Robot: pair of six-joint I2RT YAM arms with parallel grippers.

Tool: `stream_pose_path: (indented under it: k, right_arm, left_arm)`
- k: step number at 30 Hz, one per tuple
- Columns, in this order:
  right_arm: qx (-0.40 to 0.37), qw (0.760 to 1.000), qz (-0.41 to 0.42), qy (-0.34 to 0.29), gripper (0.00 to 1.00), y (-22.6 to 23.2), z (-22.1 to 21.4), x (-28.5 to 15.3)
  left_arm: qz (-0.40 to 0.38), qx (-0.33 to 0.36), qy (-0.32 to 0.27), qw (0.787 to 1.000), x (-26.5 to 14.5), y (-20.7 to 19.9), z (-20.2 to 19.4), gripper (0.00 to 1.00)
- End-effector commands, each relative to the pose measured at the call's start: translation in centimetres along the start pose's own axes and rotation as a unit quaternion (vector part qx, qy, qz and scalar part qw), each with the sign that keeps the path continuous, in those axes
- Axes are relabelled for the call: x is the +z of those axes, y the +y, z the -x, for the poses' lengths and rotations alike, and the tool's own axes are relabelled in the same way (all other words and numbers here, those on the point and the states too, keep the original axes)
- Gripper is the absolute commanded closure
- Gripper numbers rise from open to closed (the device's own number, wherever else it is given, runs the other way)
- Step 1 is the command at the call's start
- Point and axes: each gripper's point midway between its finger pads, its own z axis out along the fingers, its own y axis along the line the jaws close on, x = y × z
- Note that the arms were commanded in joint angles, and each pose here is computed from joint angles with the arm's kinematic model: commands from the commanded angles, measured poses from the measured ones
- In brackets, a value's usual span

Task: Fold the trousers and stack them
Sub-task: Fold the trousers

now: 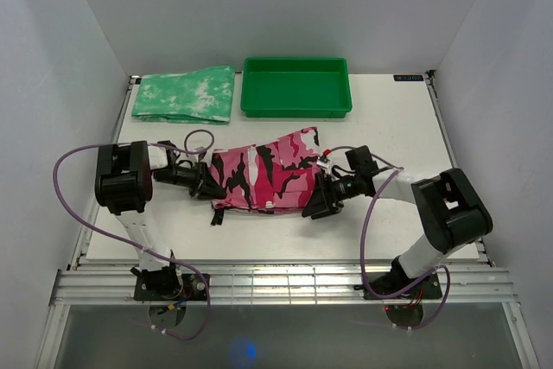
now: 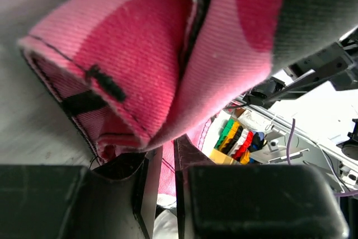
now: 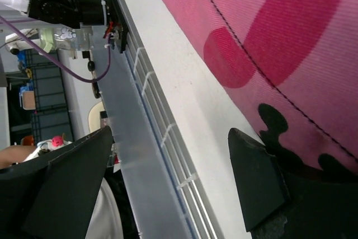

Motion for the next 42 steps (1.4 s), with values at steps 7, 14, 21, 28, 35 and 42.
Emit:
stream_pose_path:
  k: [7, 14, 21, 28, 35, 42]
  right_arm:
    - [-0.122, 0.99, 0.05, -0.051, 0.14, 10.6, 9.5, -3.6]
    - [-0.104, 0.991, 0.067, -0.05, 0.23, 9.2, 11.8, -3.1]
    - [-0.043, 0.999, 0.033, 0.001, 0.29, 1.3, 7.6, -0.2]
    - [0.033, 0.999, -0.032, 0.026, 0.3, -5.0, 3.6, 1.1]
    - [-0.005, 0.999, -0.032, -0.005, 0.31, -1.1, 6.5, 0.5]
    - [-0.094, 0.99, 0.03, -0.103, 0.3, 7.0, 15.5, -1.6]
  left_arm:
    - [0.003, 0.164, -0.042, 0.986, -2.5, -2.5, 2.7, 0.69]
    - [-0.067, 0.272, -0.046, 0.959, -4.8, -9.1, 0.7, 0.58]
    - [-0.044, 0.161, 0.031, 0.985, -0.8, -3.1, -2.4, 0.61]
    - [0.081, 0.088, 0.04, 0.992, 0.7, 4.2, 0.4, 0.65]
    - [0.084, 0.188, -0.01, 0.978, -1.9, 1.5, 5.9, 0.65]
    - [-0.051, 0.259, -0.059, 0.963, -4.8, -8.7, 7.7, 0.61]
